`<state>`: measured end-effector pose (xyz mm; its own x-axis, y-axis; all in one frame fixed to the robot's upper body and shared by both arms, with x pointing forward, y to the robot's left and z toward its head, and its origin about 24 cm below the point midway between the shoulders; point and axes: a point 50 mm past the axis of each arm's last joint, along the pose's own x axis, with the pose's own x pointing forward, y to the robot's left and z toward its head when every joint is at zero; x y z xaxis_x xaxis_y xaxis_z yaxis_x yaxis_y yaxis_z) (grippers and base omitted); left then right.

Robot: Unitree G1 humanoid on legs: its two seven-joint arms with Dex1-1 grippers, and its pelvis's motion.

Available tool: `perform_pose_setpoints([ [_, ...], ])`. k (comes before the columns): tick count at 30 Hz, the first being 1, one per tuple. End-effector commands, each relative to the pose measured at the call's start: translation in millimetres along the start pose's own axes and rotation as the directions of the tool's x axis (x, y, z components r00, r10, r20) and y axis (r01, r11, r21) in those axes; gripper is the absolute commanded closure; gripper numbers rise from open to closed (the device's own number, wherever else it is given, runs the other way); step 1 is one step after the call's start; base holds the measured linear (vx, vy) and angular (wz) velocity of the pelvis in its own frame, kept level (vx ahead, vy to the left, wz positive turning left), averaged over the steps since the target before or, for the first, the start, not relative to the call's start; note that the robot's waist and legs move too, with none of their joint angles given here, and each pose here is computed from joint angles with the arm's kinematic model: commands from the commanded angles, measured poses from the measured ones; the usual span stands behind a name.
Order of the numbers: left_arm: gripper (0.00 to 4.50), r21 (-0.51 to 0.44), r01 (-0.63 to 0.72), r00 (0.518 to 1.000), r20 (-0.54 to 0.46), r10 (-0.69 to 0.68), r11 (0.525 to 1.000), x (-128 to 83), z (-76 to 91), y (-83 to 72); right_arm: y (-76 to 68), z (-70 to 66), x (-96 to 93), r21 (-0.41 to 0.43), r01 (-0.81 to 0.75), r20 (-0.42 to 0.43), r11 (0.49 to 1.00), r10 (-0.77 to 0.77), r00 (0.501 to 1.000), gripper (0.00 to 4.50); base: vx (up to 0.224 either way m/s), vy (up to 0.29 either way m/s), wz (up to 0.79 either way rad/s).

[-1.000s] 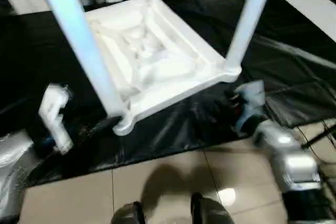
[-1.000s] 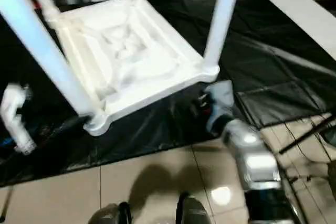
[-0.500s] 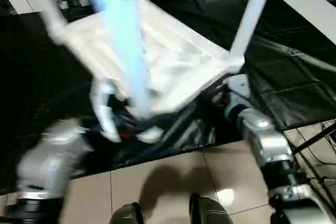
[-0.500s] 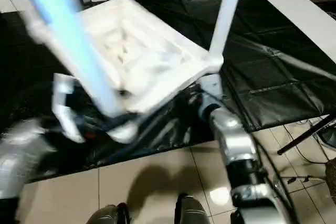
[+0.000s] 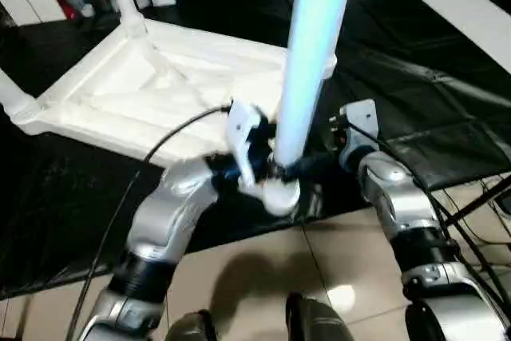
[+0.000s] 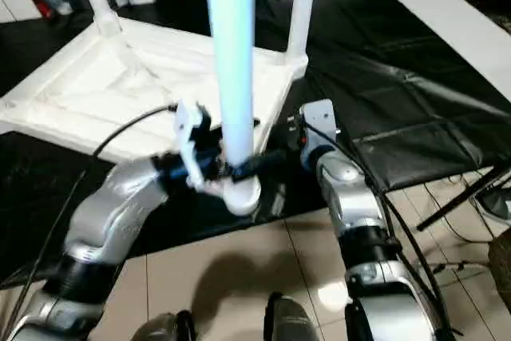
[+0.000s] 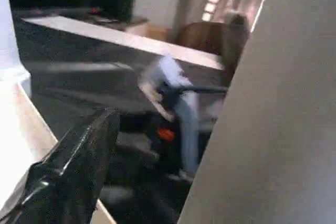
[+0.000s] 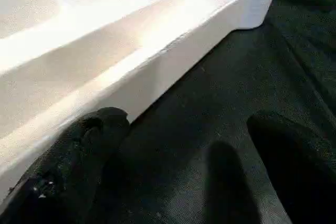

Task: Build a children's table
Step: Rotate table base

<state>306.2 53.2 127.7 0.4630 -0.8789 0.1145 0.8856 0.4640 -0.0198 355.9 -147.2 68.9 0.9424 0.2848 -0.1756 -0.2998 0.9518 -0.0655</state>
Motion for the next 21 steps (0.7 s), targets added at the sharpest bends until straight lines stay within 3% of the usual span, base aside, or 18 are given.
perform_pose_setpoints([
  [1,0.06,0.025,-0.024,1.000,-0.009,0.024,0.999,0.3,-4.4,2.5,-6.4,-1.5,-3.9,0.014,0.026,0.014,1.000,-0.026,1.000,0.00,0.000,0.000,0.00],
  [5,0.06,0.050,-0.041,0.999,-0.019,0.042,0.998,-5.3,-9.7,2.2,-17.4,-6.2,-17.9,0.020,0.046,0.023,0.999,-0.046,0.999,0.00,0.000,0.000,0.00],
  [6,0.06,0.013,-0.065,0.998,0.005,0.065,0.998,-20.3,-11.3,0.2,-17.6,-4.4,-34.4,0.046,0.001,0.069,0.999,-0.004,0.998,0.00,0.000,0.000,0.00],
  [9,0.06,-0.032,-0.091,0.996,0.021,0.092,0.995,-38.9,-15.1,-4.2,-12.3,0.6,-54.1,0.080,-0.065,0.136,0.995,0.053,0.989,0.00,0.000,0.000,0.00],
  [14,0.06,-0.141,-0.055,0.998,0.030,0.060,0.988,-65.8,-23.2,-20.9,-2.7,3.9,-78.4,0.127,-0.107,0.149,0.986,0.087,0.985,0.00,0.000,0.000,0.00],
  [17,0.06,-0.190,-0.153,0.988,0.000,0.155,0.970,-87.1,-33.1,-25.0,4.4,-0.4,-92.9,0.100,-0.127,0.113,0.987,0.115,0.987,0.00,0.000,0.000,0.00],
  [18,0.06,-0.215,-0.266,0.963,-0.016,0.269,0.940,-105.5,-39.0,-25.3,9.6,-5.2,-102.7,0.068,-0.120,0.064,0.991,0.115,0.991,0.00,0.000,0.000,0.00],
  [21,0.06,-0.224,-0.434,0.897,-0.018,0.442,0.872,-125.5,-41.0,-22.6,18.0,-7.6,-115.0,0.050,-0.103,0.034,0.993,0.101,0.994,0.00,0.000,0.000,0.00],
])
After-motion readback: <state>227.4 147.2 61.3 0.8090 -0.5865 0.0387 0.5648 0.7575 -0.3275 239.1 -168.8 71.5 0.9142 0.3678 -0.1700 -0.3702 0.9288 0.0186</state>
